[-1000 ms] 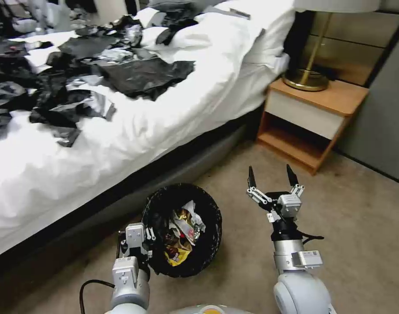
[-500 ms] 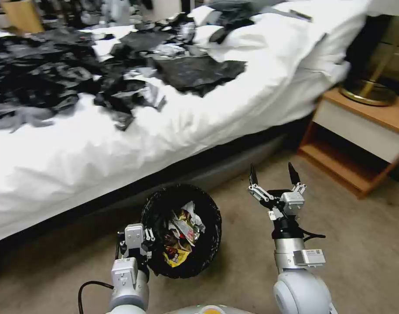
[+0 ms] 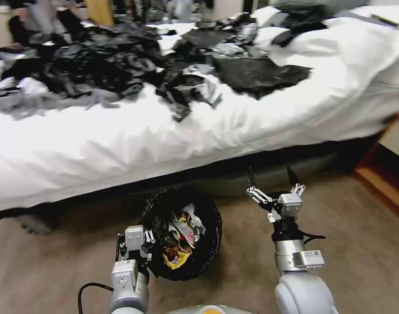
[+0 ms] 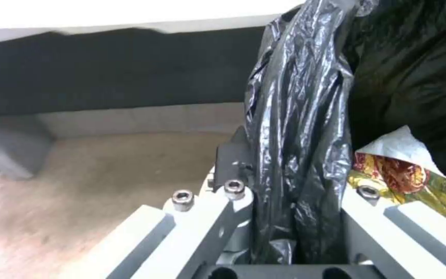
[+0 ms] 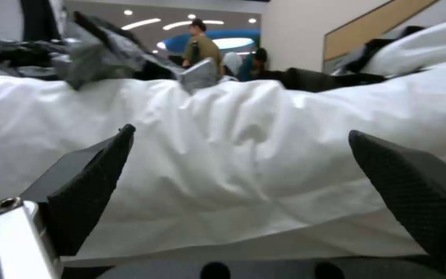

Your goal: Pick up the trash bin, then pick up the garbage from the floor and place it into the trash bin.

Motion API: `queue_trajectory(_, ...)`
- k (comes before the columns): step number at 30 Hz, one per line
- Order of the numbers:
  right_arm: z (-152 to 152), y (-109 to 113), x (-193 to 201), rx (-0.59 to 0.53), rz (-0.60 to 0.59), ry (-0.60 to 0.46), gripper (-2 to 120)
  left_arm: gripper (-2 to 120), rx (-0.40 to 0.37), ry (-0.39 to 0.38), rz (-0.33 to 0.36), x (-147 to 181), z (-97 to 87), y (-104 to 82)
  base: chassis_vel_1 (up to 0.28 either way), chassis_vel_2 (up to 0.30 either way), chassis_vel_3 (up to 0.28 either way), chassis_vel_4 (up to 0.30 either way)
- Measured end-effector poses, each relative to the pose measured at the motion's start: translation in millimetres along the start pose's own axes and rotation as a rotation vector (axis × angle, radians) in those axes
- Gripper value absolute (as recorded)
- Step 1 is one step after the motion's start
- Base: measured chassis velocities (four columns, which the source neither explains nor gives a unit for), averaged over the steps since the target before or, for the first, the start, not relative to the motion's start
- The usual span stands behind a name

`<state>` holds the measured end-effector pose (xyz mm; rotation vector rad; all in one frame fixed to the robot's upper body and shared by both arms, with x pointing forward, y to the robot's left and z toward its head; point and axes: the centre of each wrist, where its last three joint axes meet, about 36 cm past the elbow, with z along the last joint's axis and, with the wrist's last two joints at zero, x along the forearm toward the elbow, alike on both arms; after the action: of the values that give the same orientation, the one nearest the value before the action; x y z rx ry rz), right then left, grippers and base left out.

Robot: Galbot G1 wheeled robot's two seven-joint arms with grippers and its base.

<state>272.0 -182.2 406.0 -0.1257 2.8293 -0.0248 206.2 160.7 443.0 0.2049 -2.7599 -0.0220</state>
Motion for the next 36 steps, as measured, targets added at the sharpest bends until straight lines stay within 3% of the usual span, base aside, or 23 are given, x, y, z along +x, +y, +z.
queue_trajectory(36,-5.7,4.5,9.0,0.009,-0.043,-0.024,100,1,0.008,-0.01,-0.004,-1.4,1.0,-0.2,0.125,0.123,0.124,0.127)
